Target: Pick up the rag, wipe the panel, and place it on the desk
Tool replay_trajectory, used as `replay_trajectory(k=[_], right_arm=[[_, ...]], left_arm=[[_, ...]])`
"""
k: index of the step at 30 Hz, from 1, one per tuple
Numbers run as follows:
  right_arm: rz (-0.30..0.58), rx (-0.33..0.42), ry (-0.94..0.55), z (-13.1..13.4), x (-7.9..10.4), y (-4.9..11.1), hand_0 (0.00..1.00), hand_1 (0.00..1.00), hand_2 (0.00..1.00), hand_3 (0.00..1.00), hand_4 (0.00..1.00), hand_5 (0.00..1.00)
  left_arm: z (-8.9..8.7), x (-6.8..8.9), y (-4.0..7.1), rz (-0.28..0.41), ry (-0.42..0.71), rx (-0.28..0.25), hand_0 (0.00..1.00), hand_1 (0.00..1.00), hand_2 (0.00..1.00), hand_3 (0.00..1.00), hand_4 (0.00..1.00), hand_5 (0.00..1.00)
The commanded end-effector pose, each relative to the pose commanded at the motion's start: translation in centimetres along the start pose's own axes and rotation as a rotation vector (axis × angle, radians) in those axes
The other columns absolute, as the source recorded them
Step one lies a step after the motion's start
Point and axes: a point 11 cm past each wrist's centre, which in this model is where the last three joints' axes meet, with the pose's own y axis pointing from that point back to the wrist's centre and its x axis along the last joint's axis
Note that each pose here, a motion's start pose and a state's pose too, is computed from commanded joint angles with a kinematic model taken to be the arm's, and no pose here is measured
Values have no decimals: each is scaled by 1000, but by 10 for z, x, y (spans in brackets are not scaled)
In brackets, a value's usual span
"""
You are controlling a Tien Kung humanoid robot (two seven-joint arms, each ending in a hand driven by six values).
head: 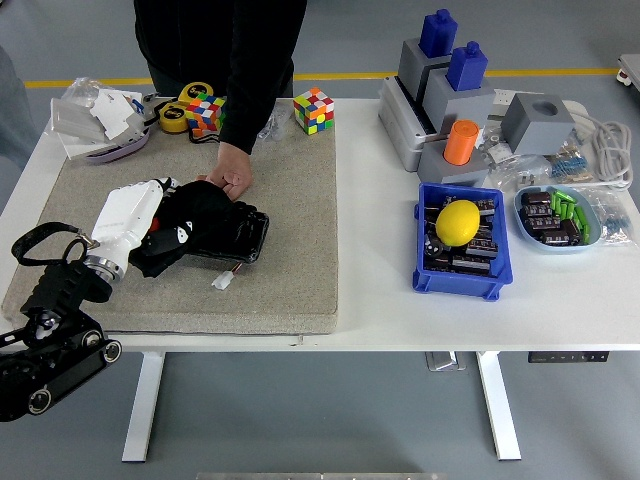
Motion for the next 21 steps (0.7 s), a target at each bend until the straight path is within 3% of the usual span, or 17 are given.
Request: replay_trajectory(k=[21], right_arm=[[1, -5, -2, 3, 0, 0, 726, 630, 675, 642, 998, 647]], left_arm=[[-63, 24, 4, 68, -28, 150, 195, 119, 447, 632, 539, 94]])
